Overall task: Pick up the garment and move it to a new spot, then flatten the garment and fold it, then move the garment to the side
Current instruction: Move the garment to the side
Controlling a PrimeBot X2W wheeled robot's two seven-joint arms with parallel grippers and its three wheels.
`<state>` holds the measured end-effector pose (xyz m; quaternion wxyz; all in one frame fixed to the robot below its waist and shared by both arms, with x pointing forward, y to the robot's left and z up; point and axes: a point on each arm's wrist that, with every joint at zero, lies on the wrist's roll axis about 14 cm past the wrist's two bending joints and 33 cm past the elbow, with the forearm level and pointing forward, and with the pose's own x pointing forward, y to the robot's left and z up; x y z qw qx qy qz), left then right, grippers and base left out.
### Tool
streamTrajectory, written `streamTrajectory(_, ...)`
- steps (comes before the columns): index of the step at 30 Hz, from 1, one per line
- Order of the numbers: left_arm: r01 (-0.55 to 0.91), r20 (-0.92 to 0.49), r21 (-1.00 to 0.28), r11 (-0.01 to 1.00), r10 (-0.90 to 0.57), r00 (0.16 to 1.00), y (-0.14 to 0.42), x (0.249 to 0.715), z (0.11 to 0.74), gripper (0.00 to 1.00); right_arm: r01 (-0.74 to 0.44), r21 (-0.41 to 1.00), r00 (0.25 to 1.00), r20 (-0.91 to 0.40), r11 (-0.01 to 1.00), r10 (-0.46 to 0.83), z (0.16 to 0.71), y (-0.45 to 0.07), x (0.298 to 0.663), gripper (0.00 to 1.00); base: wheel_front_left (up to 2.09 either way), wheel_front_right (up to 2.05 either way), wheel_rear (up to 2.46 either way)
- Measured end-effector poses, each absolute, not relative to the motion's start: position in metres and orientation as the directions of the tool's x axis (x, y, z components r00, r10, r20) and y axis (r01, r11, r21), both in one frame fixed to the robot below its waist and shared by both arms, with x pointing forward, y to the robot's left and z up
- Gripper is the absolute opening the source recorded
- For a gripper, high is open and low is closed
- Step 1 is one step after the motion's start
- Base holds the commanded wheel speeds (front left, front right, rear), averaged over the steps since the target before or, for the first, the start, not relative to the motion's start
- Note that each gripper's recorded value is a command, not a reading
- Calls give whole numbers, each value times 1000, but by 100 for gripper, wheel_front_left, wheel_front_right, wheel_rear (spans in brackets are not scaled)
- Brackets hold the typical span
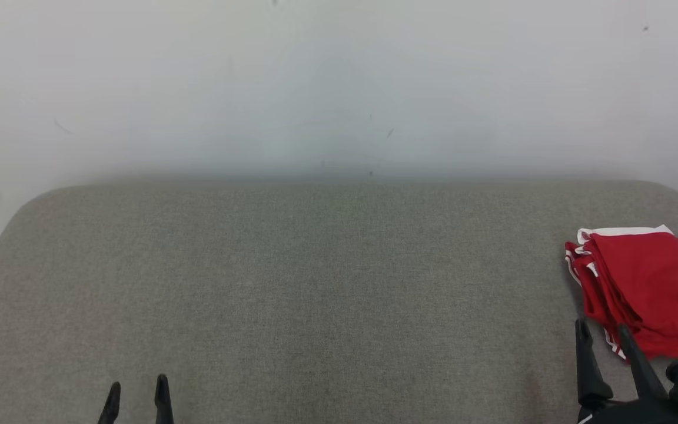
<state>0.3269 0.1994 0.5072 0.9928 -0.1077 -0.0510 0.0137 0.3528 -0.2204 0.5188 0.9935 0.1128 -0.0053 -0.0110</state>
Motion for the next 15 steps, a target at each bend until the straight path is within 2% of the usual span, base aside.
streamTrajectory(7,-22,40,-221,975,32,999,197,320,488,100,-18,191,999,32,981,12,510,-203,338,100,0,0,0)
streamTrajectory(15,-8,5,-215,977,9,1000,189,322,477,100,-6,182,1000,25,983,2,503,-204,332,100,0,0,0)
